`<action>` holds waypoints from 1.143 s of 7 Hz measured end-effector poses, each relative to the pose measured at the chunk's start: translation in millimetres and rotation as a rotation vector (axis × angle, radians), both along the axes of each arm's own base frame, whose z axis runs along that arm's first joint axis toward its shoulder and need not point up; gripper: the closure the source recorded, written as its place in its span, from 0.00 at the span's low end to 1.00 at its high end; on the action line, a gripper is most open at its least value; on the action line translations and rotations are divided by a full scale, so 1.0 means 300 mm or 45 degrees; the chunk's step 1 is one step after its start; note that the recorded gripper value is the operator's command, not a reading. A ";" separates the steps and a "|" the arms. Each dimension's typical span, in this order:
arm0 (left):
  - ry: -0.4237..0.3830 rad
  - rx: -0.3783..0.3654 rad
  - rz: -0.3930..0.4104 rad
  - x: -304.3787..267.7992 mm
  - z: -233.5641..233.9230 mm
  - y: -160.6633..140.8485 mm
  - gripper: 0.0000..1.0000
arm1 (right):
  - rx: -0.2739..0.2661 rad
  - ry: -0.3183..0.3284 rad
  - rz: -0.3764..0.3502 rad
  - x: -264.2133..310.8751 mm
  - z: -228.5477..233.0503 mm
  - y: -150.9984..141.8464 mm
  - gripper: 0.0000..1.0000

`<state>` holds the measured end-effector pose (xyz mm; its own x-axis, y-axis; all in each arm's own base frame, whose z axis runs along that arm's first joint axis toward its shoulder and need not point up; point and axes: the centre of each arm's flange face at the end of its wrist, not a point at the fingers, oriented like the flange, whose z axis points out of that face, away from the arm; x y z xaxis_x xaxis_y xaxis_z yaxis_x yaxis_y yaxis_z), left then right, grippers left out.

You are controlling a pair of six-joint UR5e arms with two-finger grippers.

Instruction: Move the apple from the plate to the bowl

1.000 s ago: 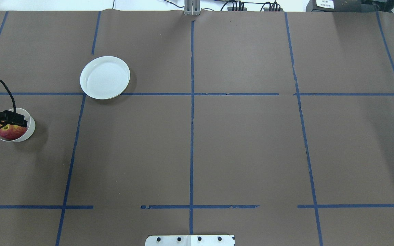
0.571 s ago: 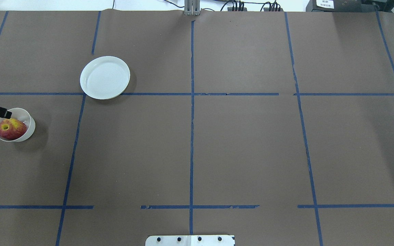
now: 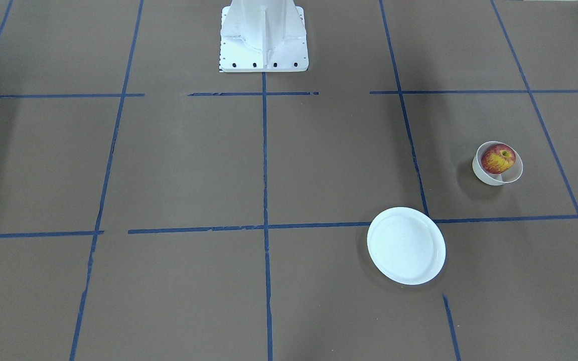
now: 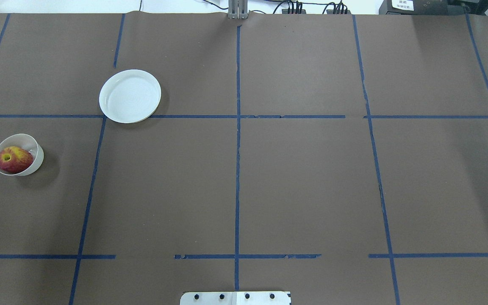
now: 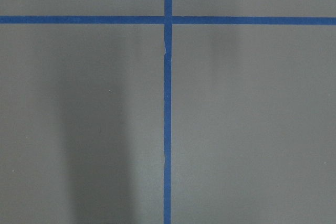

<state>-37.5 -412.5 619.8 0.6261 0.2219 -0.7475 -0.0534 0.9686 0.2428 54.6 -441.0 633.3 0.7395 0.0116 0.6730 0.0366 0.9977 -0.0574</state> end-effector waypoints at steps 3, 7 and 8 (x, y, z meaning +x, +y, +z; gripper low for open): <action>-0.076 -0.161 -0.053 -0.102 0.131 0.055 0.00 | 0.001 0.000 0.000 0.000 -0.001 0.000 0.00; -0.142 -0.276 -0.058 -0.119 0.166 0.070 0.00 | 0.001 0.000 0.001 0.001 -0.001 0.000 0.00; -0.179 -0.282 -0.059 -0.126 0.177 0.071 0.00 | 0.001 0.000 0.001 0.001 -0.001 0.000 0.00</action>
<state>-75.3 -391.1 673.0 0.7328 0.0313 -0.6797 -0.0258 0.9995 0.0182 54.8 -441.0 633.1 0.7395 0.0117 0.6731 0.0360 0.9977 -0.0568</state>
